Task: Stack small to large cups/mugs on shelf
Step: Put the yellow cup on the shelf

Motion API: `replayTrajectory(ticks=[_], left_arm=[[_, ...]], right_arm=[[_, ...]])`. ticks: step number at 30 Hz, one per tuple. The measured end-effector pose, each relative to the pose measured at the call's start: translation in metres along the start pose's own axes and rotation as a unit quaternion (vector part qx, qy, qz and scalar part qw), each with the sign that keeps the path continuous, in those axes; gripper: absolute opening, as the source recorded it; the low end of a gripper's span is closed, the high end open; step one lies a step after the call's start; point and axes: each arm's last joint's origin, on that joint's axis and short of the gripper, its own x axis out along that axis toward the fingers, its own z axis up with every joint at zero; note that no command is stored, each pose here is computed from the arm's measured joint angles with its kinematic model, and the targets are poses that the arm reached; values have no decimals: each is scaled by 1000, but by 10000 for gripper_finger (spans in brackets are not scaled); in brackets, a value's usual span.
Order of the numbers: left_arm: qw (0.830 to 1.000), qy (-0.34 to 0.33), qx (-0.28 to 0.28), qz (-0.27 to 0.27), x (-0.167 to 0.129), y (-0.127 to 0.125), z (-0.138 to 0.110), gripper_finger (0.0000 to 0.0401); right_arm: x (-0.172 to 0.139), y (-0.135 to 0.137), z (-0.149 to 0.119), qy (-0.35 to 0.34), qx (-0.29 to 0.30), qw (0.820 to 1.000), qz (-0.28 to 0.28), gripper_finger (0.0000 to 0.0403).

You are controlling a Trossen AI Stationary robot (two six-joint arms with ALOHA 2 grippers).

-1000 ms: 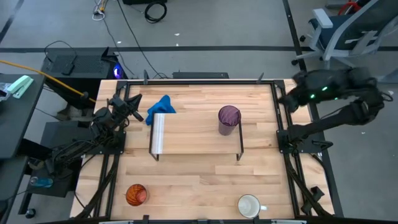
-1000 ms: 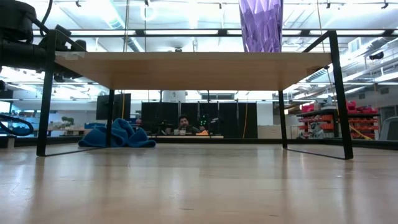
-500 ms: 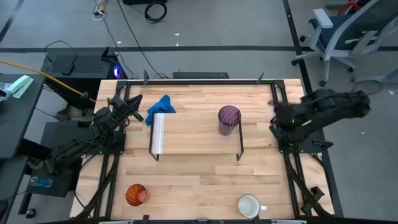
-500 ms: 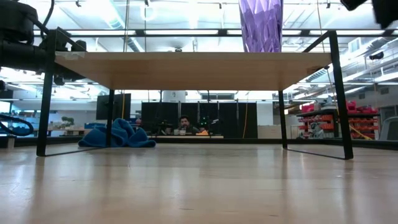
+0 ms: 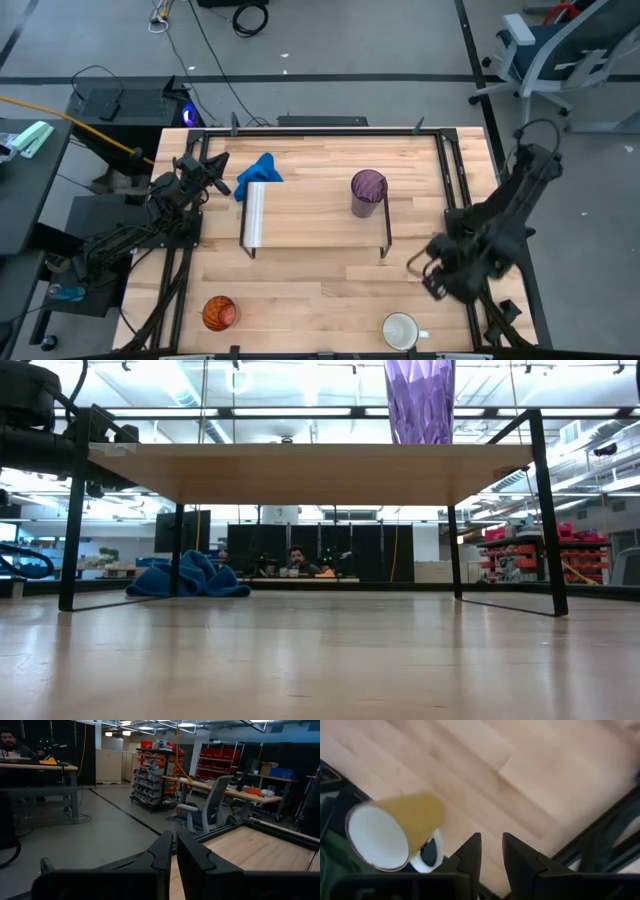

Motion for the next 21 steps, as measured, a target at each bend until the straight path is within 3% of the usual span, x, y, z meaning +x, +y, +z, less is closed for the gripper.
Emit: replayTrajectory(ticks=[7,13,21], left_arm=[[1000,0,0,0,0,0,0,30],[1000,0,0,0,0,0,0,25],[1000,1,-1,1,0,0,0,35]], right_arm=[[14,35,-33,1,-3,1000,-7,85],[12,65,-39,-61,-71,995,19,85],[40,66,-63,-30,-61,996,-60,85]])
